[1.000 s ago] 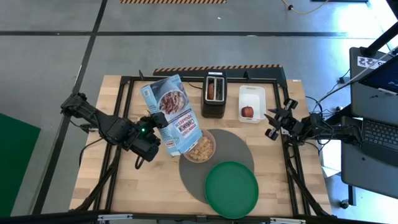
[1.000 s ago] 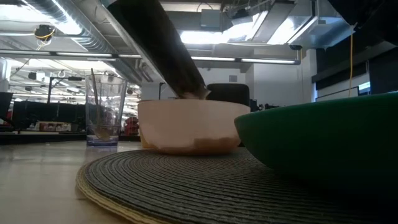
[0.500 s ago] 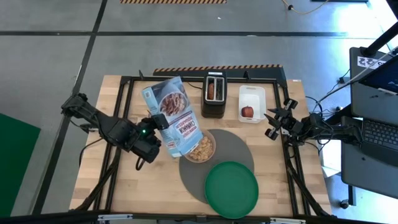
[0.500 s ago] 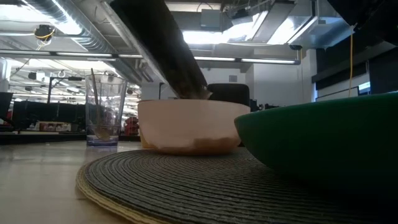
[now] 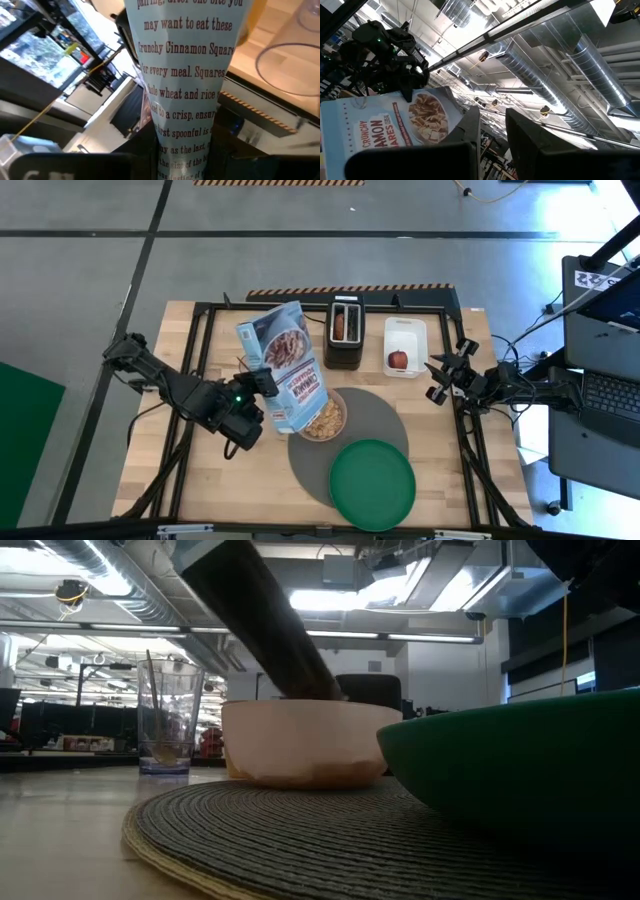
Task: Arrange a breakfast setting
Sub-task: Pour the cereal from the cereal box into the pink bowl
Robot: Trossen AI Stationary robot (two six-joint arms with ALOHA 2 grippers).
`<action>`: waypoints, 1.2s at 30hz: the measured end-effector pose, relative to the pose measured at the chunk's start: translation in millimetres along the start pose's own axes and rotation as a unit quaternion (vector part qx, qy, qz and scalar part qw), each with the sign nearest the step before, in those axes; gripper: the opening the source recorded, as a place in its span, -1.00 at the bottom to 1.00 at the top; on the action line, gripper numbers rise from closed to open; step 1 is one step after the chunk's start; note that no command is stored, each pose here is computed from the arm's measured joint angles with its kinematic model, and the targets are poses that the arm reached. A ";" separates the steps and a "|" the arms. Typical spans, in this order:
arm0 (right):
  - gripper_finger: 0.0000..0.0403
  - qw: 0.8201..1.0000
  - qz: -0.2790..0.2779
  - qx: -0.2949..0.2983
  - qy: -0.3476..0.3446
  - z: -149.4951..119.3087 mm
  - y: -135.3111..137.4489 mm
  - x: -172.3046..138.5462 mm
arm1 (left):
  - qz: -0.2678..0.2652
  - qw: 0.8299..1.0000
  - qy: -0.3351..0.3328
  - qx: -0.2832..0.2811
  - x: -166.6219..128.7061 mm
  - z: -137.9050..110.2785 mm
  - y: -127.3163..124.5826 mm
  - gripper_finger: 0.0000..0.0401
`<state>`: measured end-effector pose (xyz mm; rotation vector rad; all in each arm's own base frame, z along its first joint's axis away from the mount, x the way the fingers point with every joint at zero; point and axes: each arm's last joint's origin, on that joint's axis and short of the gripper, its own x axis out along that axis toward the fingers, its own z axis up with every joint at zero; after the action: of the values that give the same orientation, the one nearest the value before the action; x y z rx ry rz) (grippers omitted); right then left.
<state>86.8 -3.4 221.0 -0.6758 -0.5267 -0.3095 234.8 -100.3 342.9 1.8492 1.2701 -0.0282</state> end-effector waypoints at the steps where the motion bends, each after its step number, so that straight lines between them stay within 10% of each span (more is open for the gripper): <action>1: -0.69 1.000 0.000 0.000 0.000 0.0 0.0 0.0 | 0.001 1.000 -0.001 0.000 -0.7 0.4 -0.1 -0.56; 36: -0.69 1.000 -0.001 -0.007 -0.001 0.2 -0.2 0.0 | 0.001 0.998 -0.029 -0.059 2.5 4.0 6.4 -0.52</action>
<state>86.6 -3.4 221.2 -0.6888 -0.5276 -0.3145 242.6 -101.7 343.3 1.7364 1.2051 -0.0050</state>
